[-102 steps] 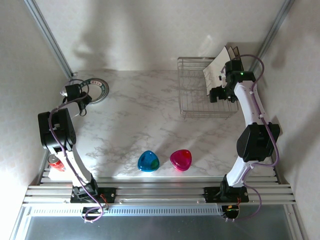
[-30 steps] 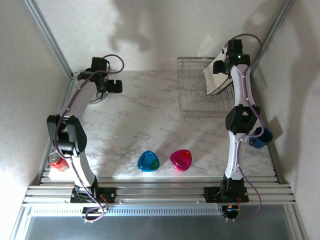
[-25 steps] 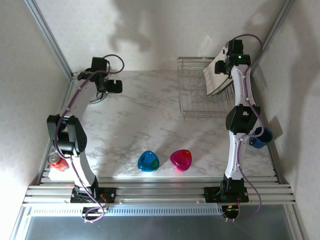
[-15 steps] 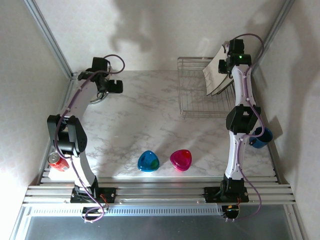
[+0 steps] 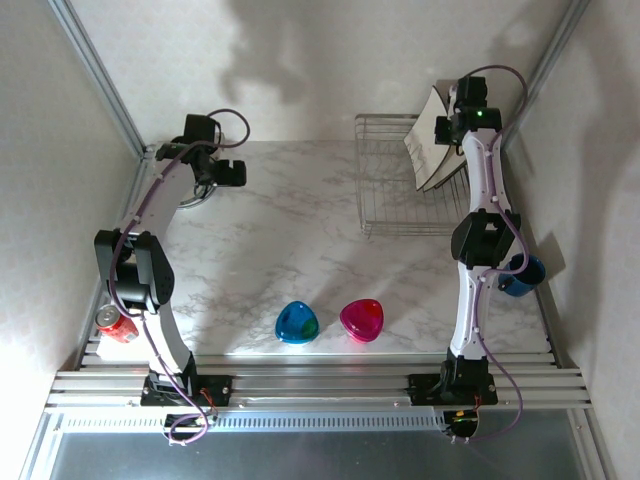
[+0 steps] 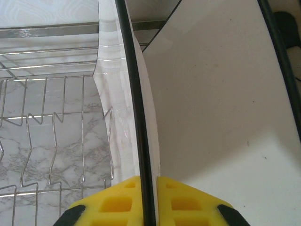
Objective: Unload the plates from the dish rack
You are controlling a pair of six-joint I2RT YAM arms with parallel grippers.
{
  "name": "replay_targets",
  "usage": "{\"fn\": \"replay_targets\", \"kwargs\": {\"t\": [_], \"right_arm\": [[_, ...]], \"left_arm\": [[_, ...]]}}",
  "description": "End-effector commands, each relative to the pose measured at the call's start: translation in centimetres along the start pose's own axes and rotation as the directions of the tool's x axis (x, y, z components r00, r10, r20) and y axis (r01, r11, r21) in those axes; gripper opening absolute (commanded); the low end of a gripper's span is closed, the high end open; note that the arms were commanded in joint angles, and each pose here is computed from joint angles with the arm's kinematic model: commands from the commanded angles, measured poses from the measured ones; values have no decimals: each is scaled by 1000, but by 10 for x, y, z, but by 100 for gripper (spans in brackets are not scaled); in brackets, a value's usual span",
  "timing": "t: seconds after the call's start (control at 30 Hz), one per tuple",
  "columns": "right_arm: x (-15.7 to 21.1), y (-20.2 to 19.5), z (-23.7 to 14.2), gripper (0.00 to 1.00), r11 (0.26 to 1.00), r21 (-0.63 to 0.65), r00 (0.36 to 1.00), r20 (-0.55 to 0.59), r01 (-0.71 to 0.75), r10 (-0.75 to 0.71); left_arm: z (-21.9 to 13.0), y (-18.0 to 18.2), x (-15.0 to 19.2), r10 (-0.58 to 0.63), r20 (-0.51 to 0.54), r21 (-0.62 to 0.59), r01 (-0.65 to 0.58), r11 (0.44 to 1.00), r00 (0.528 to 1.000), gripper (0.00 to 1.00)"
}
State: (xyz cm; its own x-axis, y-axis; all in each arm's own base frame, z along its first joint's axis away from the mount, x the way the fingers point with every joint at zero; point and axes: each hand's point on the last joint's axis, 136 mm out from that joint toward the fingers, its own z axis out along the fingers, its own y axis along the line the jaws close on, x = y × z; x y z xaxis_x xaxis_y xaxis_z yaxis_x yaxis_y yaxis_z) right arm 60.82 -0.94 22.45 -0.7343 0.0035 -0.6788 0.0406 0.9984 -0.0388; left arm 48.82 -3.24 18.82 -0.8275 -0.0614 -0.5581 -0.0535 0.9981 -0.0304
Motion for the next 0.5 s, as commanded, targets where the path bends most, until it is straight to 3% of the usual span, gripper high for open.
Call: {"fn": "replay_targets", "kwargs": {"t": [0.0, 0.47], "right_arm": [[-8, 10, -16, 0, 1000, -15, 1000, 22, 17, -17], [-31, 7, -64, 0, 1000, 19, 995, 102, -5, 3]], "left_arm": [[-6, -5, -5, 22, 5, 8, -22, 1000, 1000, 100], [-4, -4, 2, 16, -13, 3, -16, 1000, 1000, 100]]}}
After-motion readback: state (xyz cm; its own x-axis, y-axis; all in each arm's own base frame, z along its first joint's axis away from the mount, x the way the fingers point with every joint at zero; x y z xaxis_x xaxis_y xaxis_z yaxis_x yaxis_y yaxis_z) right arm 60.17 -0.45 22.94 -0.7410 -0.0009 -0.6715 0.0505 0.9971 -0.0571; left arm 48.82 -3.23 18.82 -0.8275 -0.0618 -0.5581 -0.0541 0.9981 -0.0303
